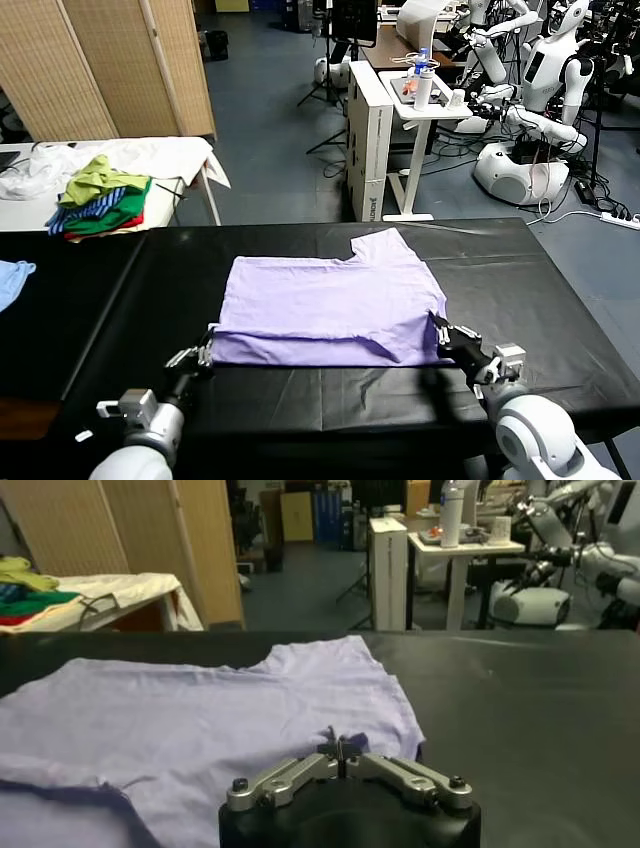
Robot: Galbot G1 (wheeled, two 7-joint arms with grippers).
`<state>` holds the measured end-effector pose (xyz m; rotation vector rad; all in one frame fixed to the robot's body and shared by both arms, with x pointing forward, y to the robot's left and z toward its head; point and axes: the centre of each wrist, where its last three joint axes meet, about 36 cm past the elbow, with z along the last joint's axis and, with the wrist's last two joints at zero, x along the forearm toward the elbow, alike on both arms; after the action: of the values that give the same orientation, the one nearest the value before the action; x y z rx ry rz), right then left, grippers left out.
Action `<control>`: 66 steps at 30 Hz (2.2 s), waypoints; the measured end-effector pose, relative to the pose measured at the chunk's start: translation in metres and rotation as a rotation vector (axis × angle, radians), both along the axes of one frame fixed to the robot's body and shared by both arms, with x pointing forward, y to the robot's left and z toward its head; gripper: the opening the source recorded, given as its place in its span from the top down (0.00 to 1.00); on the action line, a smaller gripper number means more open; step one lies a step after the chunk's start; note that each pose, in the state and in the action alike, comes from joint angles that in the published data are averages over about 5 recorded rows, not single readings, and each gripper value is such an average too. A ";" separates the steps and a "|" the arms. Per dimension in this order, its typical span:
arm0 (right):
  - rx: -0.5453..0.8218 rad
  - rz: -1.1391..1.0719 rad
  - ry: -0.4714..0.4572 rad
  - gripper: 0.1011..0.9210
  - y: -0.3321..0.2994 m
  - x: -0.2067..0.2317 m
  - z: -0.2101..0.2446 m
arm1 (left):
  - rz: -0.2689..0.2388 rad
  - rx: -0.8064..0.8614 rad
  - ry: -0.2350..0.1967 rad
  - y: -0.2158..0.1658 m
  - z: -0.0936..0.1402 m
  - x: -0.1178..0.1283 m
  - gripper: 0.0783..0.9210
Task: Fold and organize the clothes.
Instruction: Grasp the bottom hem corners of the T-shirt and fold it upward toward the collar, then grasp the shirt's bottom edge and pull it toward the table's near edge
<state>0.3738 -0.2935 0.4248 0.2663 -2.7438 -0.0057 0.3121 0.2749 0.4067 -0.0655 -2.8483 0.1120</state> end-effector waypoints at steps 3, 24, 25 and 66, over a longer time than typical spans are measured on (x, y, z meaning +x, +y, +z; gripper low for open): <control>-0.006 -0.005 0.004 0.95 0.000 0.001 -0.003 | -0.010 0.011 0.005 0.002 -0.004 0.007 0.92; -0.070 0.029 0.038 0.19 -0.007 -0.018 0.009 | -0.024 0.018 0.037 -0.005 -0.017 0.017 0.48; -0.076 0.032 0.039 0.13 -0.008 -0.021 0.012 | -0.023 0.020 0.038 -0.004 -0.016 0.015 0.42; -0.084 0.033 0.152 0.95 -0.019 -0.075 0.004 | 0.012 0.005 0.149 -0.005 -0.021 -0.022 0.91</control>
<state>0.2991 -0.3128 0.4291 0.2763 -2.5807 0.0945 0.2905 0.2700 0.3853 -0.0366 -2.6999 0.1076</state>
